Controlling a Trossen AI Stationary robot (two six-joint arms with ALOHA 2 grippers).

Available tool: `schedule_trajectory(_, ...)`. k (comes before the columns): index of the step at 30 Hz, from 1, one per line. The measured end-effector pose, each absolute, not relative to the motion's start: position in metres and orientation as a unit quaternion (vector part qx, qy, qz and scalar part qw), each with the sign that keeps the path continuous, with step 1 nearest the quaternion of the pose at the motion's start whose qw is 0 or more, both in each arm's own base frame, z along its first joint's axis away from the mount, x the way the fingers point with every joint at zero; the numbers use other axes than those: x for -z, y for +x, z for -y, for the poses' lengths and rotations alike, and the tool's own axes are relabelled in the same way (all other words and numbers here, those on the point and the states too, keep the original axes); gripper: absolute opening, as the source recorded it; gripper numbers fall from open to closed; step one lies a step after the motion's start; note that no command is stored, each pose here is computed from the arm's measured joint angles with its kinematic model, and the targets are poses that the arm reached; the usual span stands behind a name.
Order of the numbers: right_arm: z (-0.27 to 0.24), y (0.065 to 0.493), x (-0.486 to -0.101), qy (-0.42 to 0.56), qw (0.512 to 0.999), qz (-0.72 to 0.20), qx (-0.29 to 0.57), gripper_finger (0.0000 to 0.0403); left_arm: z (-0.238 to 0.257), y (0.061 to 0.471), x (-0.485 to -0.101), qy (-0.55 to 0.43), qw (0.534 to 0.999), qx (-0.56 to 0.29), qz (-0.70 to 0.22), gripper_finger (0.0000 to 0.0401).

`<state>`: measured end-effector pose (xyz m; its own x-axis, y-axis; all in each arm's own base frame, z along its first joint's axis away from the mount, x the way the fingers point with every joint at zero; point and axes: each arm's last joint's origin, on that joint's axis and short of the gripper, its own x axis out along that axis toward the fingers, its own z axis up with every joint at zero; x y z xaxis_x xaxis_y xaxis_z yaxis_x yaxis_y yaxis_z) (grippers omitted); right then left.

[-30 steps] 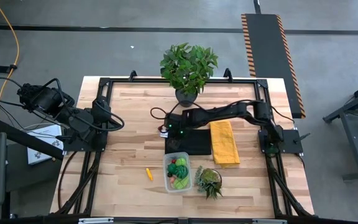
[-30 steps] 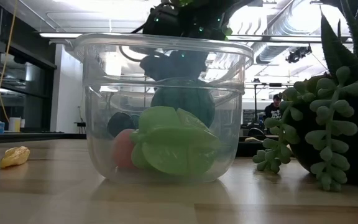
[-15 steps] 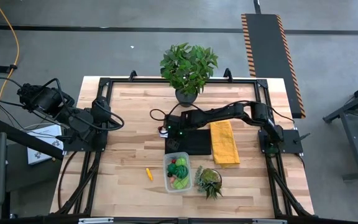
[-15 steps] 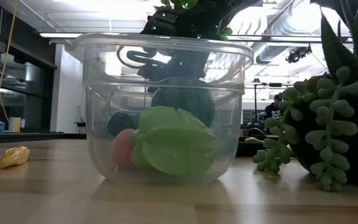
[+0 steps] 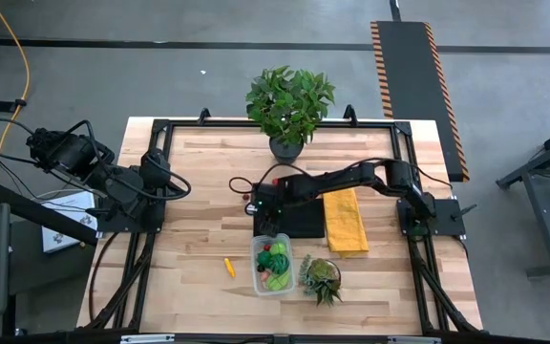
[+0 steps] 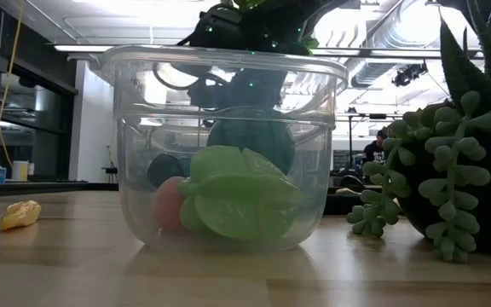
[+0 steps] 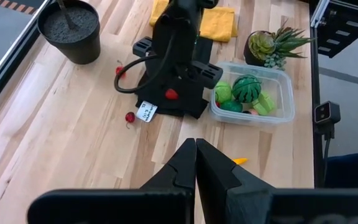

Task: Pick and placing Produce into tupperware
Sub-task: Put the raspberry into the bin

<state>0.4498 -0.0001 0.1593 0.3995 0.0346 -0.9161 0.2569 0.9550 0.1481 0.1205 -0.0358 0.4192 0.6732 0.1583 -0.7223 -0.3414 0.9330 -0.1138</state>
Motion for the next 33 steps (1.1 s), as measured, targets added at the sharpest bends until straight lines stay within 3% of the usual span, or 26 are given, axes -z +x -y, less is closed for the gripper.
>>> schedule_trajectory(26, 0.009, 0.447, -0.146, 0.140, 0.835, -0.529, 0.048, 0.0194, 0.036, 0.121, -0.419, -0.132, 0.905, -0.144, -0.378, 0.0000)
schedule_trajectory(33, 0.016, 0.443, -0.143, 0.136, 0.824, -0.547, 0.055, 0.0155, 0.035, 0.120, -0.419, -0.130, 0.904, -0.145, -0.380, 0.0001)
